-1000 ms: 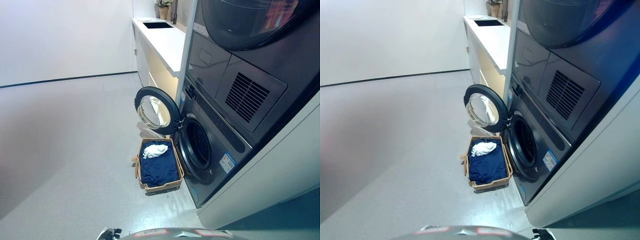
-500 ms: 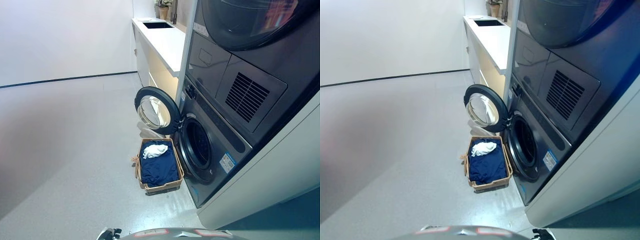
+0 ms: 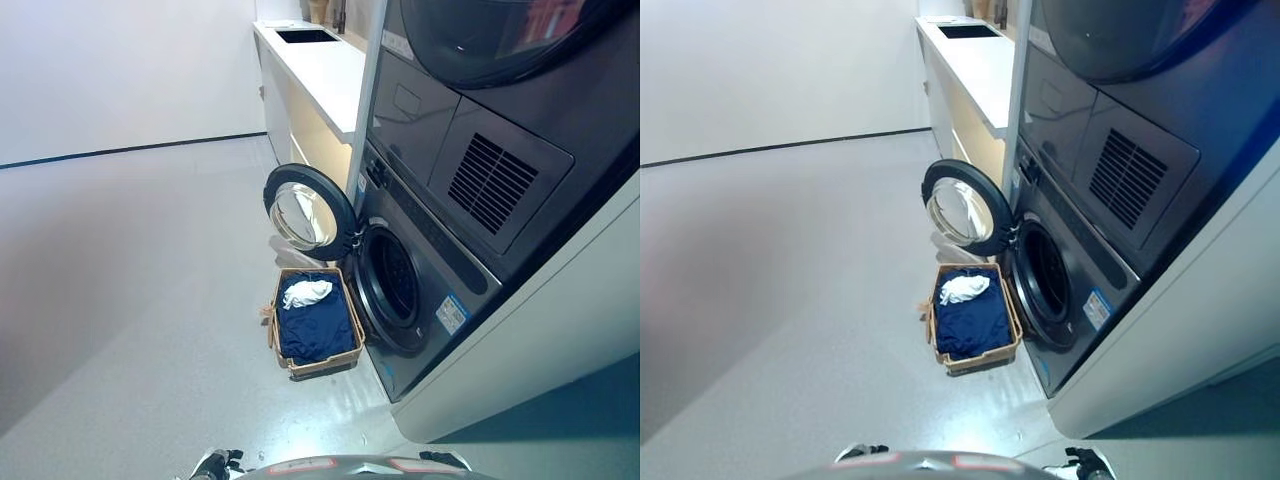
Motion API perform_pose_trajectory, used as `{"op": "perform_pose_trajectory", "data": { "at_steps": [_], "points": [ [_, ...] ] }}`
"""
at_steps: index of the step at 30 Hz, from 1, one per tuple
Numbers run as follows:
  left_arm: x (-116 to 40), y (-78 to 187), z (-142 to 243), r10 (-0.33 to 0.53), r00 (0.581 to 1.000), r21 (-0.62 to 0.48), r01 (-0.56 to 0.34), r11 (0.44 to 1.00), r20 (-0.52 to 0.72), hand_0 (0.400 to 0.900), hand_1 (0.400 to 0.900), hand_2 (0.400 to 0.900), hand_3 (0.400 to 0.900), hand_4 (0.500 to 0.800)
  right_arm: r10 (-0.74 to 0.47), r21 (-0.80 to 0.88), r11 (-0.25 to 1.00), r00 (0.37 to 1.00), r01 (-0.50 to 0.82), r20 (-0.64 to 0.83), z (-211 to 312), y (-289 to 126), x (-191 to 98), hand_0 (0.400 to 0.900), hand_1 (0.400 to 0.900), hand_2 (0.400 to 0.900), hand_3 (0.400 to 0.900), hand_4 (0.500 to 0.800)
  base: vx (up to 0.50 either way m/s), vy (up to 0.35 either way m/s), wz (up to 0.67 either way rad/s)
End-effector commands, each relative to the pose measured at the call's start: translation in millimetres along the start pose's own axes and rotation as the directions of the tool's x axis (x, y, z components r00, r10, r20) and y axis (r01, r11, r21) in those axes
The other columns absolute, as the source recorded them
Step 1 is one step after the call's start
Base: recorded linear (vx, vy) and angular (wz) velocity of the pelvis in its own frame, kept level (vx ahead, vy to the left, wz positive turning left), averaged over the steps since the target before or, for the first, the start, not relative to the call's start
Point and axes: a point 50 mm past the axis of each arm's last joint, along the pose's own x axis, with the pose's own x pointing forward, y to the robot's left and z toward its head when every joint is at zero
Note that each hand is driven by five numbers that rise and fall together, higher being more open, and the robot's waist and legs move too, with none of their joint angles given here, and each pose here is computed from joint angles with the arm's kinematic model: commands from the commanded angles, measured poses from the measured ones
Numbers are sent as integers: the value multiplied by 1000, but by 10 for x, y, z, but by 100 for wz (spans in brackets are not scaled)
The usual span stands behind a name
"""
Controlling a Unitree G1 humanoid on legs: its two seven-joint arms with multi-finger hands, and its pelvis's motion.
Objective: Put the clothes in the basket into the washing machine.
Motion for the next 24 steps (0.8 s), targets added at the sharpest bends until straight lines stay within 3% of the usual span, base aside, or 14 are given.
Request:
{"op": "perform_pose_trajectory", "data": {
  "at_steps": [1,13,24],
  "points": [
    [-22,-8,-134,-12,998,-10,11,1000,-56,900,900,900,900,800,4,18,1000,999,-4,-38,-94,-1,-15,900,900,900,900,800,7,207,-4],
    [-39,19,-221,-23,996,0,23,1000,-84,900,900,900,900,800,-8,101,995,995,18,-101,-294,-40,-56,900,900,900,900,800,4,140,-7],
    [-28,0,-157,-18,998,-16,17,1000,-57,900,900,900,900,800,-15,117,993,996,26,-92,-262,-35,-49,900,900,900,900,800,133,-3,26]
  ]
}}
